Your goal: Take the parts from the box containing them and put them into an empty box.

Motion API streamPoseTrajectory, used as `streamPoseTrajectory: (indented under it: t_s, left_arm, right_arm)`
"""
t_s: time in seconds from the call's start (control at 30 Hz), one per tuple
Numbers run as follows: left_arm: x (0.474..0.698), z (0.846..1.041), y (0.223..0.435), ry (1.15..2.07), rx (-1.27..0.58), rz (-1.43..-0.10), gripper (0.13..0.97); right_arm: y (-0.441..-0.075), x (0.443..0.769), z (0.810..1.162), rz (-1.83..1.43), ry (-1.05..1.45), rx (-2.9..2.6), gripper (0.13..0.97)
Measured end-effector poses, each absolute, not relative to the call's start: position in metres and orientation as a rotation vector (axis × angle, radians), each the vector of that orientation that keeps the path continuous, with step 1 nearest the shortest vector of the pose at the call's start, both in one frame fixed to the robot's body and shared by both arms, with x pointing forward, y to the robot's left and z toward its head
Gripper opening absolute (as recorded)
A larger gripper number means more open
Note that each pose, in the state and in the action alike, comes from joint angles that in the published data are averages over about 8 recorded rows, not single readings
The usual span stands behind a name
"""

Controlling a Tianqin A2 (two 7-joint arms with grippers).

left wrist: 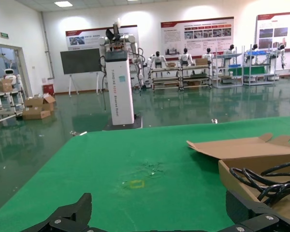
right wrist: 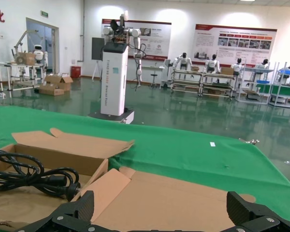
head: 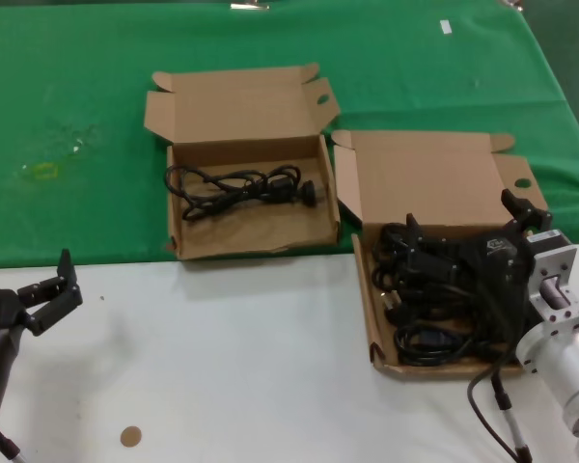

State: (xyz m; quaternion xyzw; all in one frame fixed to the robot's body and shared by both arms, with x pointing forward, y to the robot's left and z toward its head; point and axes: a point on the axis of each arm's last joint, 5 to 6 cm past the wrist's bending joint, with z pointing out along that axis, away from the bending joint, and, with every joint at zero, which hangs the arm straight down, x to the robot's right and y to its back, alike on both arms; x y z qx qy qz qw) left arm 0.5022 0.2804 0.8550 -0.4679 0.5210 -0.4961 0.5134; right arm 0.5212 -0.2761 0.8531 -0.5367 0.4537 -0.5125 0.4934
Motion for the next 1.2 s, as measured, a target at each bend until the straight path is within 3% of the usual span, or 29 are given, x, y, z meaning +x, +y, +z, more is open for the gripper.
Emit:
streamPoseTrajectory:
  t_s: [1.2]
  left_arm:
    - [0.5022,0.8550,0.2804,1.253,-1.125,-1.193,0.966]
  right_arm:
    - [-0.2761,0.5212,0.8531,-1.243,1.100,-1.302,0.966]
